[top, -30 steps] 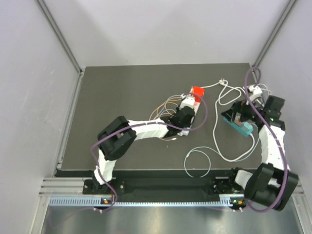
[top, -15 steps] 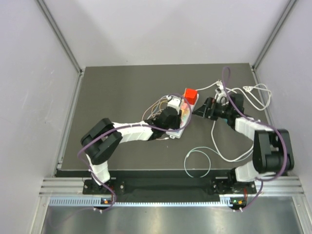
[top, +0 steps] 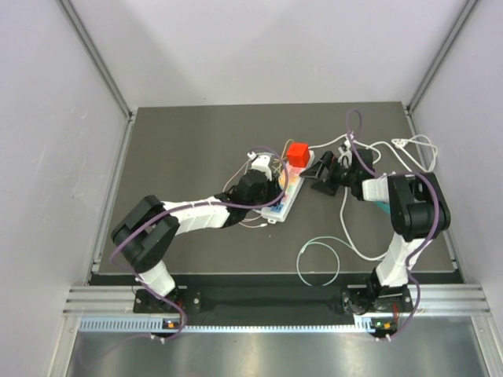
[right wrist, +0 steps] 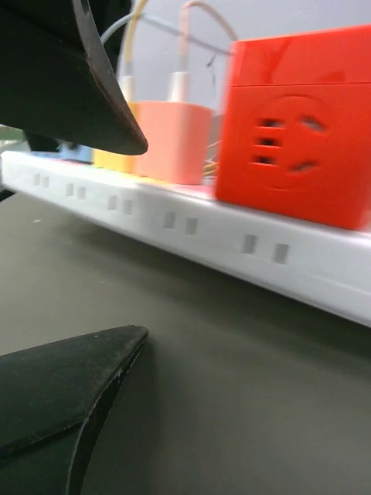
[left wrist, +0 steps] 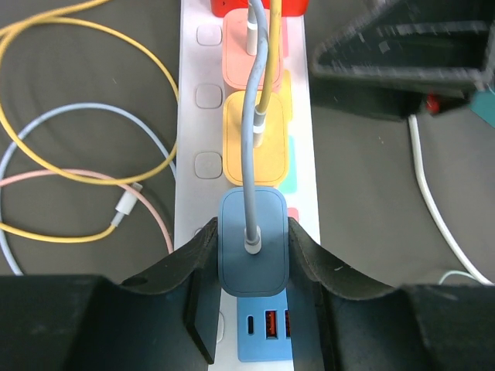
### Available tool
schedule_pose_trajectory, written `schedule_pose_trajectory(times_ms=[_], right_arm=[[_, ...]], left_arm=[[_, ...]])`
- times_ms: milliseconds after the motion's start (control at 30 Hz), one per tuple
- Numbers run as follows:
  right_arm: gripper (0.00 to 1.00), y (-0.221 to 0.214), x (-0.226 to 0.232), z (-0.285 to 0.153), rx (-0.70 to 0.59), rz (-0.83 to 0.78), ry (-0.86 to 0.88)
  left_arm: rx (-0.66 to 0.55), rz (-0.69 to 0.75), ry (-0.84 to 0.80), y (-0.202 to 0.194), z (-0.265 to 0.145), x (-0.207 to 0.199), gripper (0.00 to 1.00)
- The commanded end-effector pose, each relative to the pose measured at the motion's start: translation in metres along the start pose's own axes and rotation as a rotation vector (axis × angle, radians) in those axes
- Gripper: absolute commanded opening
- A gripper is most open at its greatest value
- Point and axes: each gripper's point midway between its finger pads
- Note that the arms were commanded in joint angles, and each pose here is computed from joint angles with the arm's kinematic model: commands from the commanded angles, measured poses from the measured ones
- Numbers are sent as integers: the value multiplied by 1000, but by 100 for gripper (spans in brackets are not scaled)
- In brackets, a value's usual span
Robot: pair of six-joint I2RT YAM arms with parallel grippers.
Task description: Pull the plug off the socket
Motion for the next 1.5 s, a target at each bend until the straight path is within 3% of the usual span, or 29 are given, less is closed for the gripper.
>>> schedule_pose_trajectory(times_ms=[0,267,633,1033,1200,1467], right_arm=[[91,27,31,17,-50,7,90],[84,20,22,37,-41,43,26],[58,11,15,42,-55,78,23],[1,26,26,28,-128,43,72],[0,52,22,5,-241,7,66],[0,69,16,-10,-303,-20,64]], left_arm=[[-170,-68,-123,52,-16,-29,0],[-158,-111,-158,43,-15,-34,0],[-153,-159,-184,42,-18,-38,0],[-137,-190,-231,40,-28,-49,0],[-189,-192,-240,64,-51,-51,0],[-196,-246,-6,82,-71,-9,0]])
Point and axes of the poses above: each gripper's point midway between its finger pads, its own z axis out along the fingers, its own x axis along the line the jaws close on, y = z × x, and after that the axes turned 11 degrees about z, right-handed
